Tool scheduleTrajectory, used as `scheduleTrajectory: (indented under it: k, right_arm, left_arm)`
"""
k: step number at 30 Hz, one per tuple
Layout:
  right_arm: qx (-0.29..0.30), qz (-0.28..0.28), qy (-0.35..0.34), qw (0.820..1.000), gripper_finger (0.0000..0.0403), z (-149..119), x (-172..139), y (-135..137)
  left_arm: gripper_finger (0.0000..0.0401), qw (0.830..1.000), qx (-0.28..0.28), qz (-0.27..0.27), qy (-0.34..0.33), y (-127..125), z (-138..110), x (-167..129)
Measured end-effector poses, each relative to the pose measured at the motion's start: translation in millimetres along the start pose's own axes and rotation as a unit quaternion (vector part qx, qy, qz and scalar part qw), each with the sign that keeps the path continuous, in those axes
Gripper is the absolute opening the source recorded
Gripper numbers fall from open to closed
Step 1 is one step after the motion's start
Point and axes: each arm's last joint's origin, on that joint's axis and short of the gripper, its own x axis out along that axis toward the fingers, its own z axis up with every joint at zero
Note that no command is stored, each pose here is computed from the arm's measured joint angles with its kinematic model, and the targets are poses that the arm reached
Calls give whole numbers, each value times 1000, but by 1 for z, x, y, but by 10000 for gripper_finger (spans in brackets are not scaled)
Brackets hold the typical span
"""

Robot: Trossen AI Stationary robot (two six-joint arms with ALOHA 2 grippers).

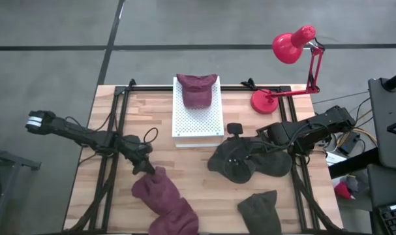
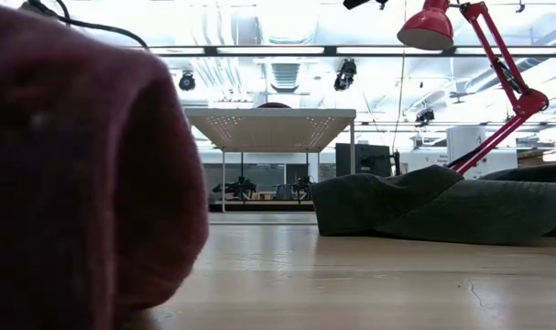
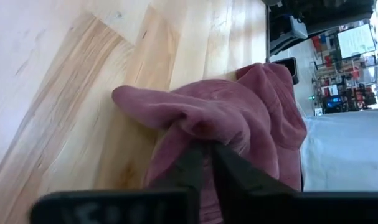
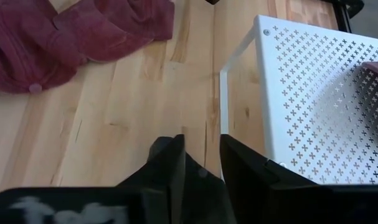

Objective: Pick & Place hat
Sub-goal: Stack the top red cap on the red cap on the shelf

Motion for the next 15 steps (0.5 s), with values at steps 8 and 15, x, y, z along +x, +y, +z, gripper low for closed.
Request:
scheduleTrajectory:
  k: [8, 15]
  right_arm:
    - [2, 0, 0, 1000, 72, 0, 0, 0]
    - [2, 0, 0, 1000, 54, 0, 0, 0]
  left_arm:
    - [1, 999, 22, 5, -30, -5, 5, -2]
    - [0, 995, 77, -17, -65, -30, 24, -8]
